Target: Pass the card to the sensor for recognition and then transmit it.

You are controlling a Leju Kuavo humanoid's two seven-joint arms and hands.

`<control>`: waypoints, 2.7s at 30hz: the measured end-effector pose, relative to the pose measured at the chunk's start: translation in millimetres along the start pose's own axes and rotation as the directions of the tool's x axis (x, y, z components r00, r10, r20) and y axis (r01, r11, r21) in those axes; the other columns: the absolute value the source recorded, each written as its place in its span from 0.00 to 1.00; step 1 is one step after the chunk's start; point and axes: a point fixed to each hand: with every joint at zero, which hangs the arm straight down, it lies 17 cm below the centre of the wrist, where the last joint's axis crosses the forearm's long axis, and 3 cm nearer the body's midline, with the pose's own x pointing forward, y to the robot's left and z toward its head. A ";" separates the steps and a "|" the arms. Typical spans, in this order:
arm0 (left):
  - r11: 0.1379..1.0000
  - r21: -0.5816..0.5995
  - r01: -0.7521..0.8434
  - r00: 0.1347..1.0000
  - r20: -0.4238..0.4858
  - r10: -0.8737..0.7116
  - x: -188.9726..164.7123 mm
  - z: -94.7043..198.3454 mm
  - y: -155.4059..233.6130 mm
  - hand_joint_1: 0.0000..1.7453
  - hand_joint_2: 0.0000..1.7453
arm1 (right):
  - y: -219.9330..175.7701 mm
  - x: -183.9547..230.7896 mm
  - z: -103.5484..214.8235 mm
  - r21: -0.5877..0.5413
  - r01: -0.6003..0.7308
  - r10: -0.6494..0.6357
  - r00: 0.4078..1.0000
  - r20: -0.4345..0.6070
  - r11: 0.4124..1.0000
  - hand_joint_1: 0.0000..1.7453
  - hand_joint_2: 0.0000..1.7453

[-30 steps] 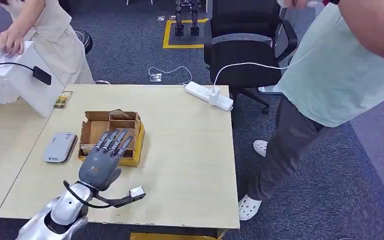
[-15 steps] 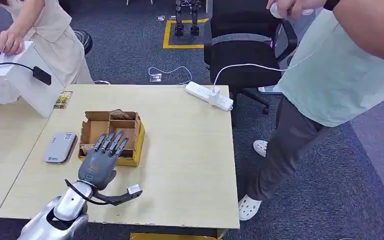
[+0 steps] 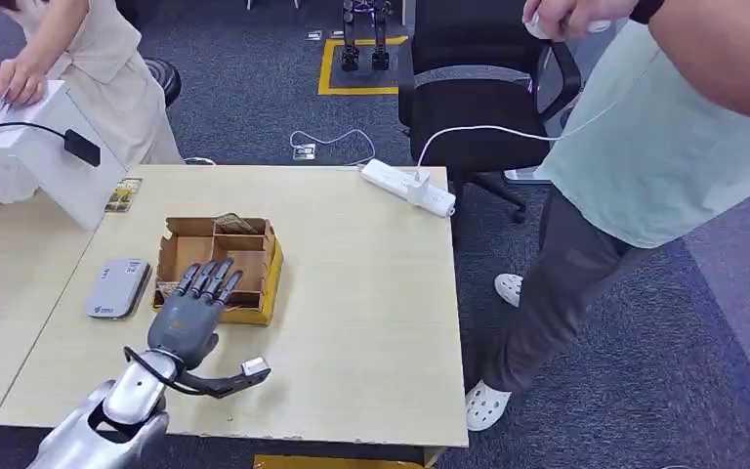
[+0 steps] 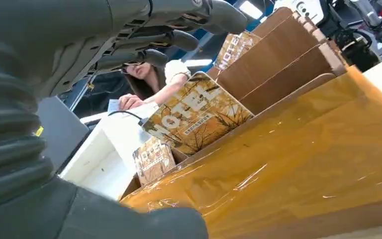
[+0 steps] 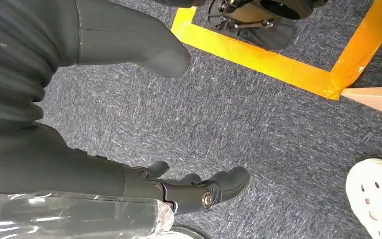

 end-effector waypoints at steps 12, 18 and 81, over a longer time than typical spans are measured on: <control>1.000 -0.008 0.007 1.000 -0.011 -0.007 -5.2 -1.5 -2.4 0.34 1.00 | 0.1 0.0 0.0 0.000 0.000 0.000 1.000 0.000 1.000 0.00 1.00; 1.000 -0.010 0.008 1.000 -0.010 -0.008 -4.7 -0.7 -3.6 0.58 1.00 | 0.3 0.0 0.1 0.001 -0.001 0.001 1.000 0.001 1.000 0.00 1.00; 0.876 0.427 0.225 0.801 -0.592 0.083 -322.7 -63.3 218.9 0.00 1.00 | 3.2 13.0 -3.0 0.008 -0.027 0.027 1.000 0.011 1.000 0.00 1.00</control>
